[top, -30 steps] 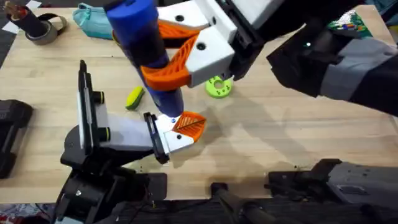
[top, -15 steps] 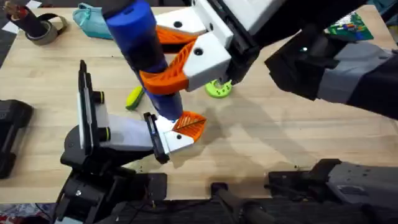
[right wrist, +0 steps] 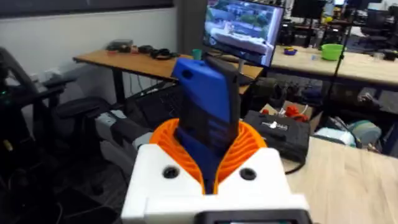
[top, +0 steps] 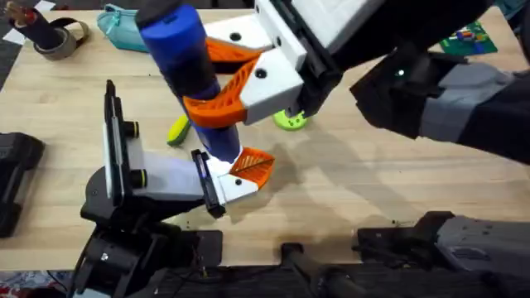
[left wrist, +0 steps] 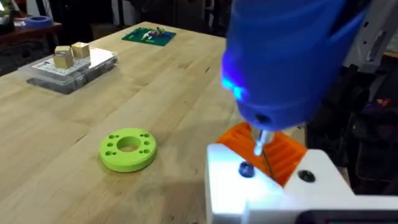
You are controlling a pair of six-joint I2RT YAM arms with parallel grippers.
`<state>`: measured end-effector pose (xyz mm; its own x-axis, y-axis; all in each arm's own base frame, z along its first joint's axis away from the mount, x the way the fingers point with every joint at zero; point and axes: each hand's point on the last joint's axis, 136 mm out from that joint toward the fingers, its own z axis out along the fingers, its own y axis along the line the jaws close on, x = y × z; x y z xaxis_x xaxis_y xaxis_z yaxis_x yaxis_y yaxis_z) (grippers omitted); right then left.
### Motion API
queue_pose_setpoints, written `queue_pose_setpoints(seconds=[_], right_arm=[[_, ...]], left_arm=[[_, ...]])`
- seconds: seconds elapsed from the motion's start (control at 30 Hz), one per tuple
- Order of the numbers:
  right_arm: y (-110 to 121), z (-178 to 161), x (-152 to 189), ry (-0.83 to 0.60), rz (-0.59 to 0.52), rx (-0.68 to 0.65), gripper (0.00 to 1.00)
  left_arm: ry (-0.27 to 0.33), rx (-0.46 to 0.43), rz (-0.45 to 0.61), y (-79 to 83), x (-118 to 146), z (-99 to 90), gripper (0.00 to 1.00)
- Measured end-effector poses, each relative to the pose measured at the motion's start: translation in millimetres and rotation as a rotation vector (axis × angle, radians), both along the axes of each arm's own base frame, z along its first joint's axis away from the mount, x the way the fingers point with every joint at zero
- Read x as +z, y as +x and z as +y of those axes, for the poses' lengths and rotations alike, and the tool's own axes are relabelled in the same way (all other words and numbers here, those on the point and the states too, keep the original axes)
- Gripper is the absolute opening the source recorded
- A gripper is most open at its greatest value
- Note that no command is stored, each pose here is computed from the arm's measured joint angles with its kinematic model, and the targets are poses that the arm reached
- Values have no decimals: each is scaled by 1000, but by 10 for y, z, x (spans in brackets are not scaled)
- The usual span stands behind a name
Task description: Pick up the gripper from the table and insert it into the empty holder that is missing its gripper. Then pick up a screw, insert it into the mounting hole, and use the screwdriver to tighten it. Finally, clean up the table by picking up the vegetable and placing it into the bucket.
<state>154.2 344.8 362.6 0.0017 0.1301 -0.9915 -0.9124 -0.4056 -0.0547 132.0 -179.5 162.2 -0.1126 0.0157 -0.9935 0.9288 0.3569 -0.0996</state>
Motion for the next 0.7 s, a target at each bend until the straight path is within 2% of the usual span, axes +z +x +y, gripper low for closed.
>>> queue_pose_setpoints(seconds=[0.7], right_arm=[[30,6,-56,15,21,-36,52]], left_arm=[[0,0,0,0,0,0,19]])
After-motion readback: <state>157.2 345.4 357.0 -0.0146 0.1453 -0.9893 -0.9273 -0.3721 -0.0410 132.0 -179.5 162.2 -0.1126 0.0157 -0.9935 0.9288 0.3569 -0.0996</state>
